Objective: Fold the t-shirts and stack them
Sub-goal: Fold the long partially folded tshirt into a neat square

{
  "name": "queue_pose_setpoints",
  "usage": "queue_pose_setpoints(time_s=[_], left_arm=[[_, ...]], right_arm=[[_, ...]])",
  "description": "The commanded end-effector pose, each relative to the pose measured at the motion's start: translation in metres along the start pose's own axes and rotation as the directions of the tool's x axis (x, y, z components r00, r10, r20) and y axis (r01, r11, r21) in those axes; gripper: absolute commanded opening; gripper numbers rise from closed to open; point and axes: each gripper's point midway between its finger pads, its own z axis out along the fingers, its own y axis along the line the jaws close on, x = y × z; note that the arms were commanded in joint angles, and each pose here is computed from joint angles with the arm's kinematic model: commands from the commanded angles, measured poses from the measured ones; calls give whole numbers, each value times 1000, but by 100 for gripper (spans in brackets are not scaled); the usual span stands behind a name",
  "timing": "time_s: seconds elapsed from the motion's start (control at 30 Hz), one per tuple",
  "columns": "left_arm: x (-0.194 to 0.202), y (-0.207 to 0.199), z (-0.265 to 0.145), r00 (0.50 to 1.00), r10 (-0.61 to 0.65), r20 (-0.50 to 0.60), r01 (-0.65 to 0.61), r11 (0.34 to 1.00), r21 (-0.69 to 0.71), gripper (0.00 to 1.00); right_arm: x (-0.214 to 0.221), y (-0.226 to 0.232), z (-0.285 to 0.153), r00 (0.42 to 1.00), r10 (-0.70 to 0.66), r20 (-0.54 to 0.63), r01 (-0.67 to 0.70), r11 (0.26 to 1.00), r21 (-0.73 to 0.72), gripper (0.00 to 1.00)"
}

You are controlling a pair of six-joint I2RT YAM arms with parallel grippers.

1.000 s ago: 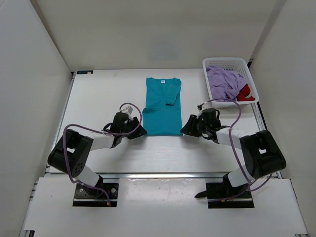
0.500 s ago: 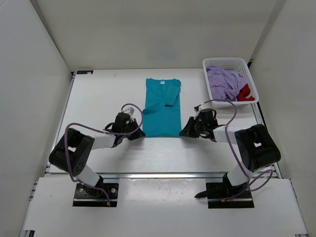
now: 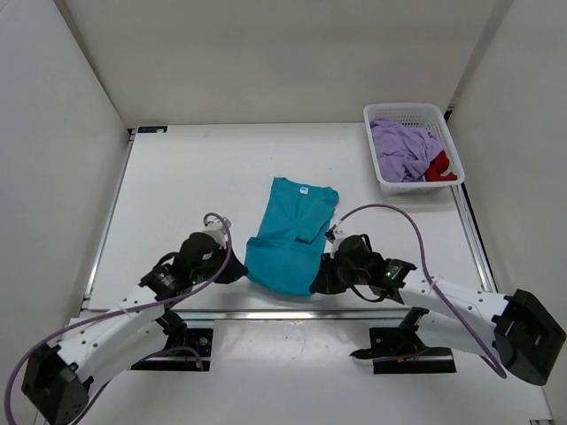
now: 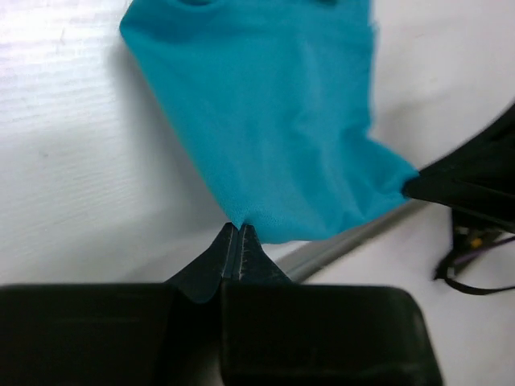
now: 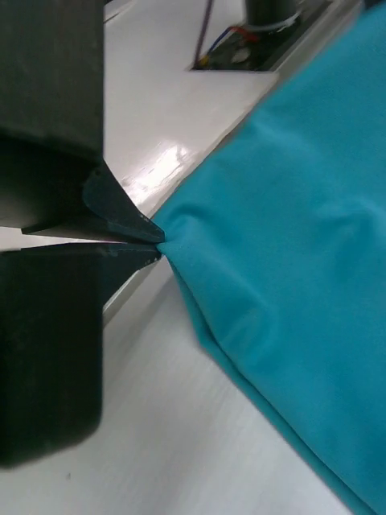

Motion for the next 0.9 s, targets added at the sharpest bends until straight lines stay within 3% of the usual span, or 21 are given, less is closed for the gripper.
queue_pose_setpoints(time_s=[0.0,0.13,0.33,0.6,0.67,0.7,0.8,0.87], left_arm=[[-46,-29,-35,996,18,82,-18,1000,7,0],[-118,-57,-40,979,7,203,-26,995,93,0],[-186,-59,9,971,-52,234,30,995,97,0],[-235,-9,118,972,-171,160,172,985,5,0],[-266,-5,132,968,-169,188,174,985,-14,0],[-256,10,148,971,-185,152,195,979,-52,0],[-272,12,173,970,-196,144,205,978,-46,6],[-286,16,182,965,-204,162,214,976,-47,19]], right_arm=[[-48,21,-18,992,9,126,-11,1000,18,0],[-120,24,-36,972,-29,235,19,999,45,0],[-197,-10,-42,950,31,310,-43,999,32,0],[-253,-93,-13,940,146,310,-188,976,110,0],[-272,-110,-7,930,158,331,-204,973,107,0],[-284,-115,-10,925,156,347,-211,970,125,0],[-289,-139,1,926,192,326,-256,952,167,0],[-295,-145,8,927,199,318,-266,947,182,0]])
